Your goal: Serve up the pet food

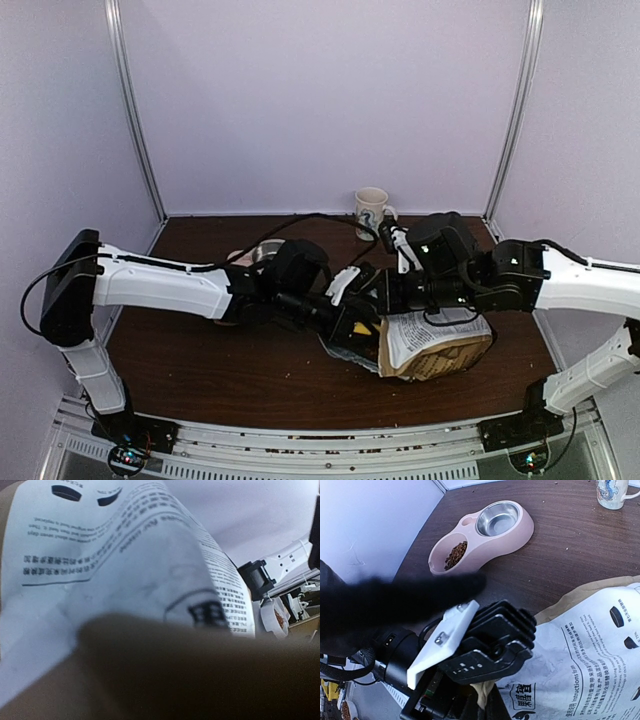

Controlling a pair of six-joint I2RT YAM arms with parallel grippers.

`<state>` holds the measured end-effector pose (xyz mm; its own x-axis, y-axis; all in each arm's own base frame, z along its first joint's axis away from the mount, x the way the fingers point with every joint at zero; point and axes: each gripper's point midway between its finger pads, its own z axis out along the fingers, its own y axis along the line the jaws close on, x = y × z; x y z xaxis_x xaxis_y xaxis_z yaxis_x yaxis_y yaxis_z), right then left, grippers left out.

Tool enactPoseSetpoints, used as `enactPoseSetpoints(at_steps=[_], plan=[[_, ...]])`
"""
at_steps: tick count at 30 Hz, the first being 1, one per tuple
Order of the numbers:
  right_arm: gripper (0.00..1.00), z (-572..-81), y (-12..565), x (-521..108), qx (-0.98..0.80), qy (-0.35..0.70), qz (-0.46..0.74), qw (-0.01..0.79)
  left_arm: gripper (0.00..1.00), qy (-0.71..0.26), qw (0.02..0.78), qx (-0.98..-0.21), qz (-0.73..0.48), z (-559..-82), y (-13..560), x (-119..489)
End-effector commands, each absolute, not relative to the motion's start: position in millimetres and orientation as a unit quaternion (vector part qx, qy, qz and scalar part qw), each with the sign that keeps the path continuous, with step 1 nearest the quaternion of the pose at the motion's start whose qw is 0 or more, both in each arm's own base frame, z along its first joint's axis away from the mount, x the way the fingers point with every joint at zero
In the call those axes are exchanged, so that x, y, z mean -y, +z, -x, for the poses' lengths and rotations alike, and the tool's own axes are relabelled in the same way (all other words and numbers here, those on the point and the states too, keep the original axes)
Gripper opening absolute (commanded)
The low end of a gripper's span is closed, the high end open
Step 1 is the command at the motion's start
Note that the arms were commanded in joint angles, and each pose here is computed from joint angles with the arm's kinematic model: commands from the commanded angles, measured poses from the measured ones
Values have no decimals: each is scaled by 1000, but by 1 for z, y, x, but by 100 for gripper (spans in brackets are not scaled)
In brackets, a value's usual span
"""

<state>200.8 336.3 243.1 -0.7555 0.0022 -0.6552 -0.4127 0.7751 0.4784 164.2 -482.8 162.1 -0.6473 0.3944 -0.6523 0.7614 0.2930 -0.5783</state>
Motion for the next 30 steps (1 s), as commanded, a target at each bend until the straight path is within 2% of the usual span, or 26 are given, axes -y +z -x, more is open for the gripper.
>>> enactPoseSetpoints(at_steps=[1, 11, 20, 24, 30], plan=[[0, -207, 308, -343, -824, 405, 89, 386, 0, -537, 189, -709, -416, -127, 200, 487], [0, -210, 306, -321, -826, 394, 66, 397, 0, -569, 183, -707, -377, -120, 221, 457], [0, -212, 306, -308, -825, 390, 51, 405, 0, -559, 158, -777, -242, -147, 213, 416], [0, -213, 306, -303, -826, 387, 44, 408, 0, -584, 148, -778, -175, -156, 214, 395], [0, -215, 305, -294, -826, 382, 31, 413, 0, -607, 161, -764, -147, -158, 233, 377]])
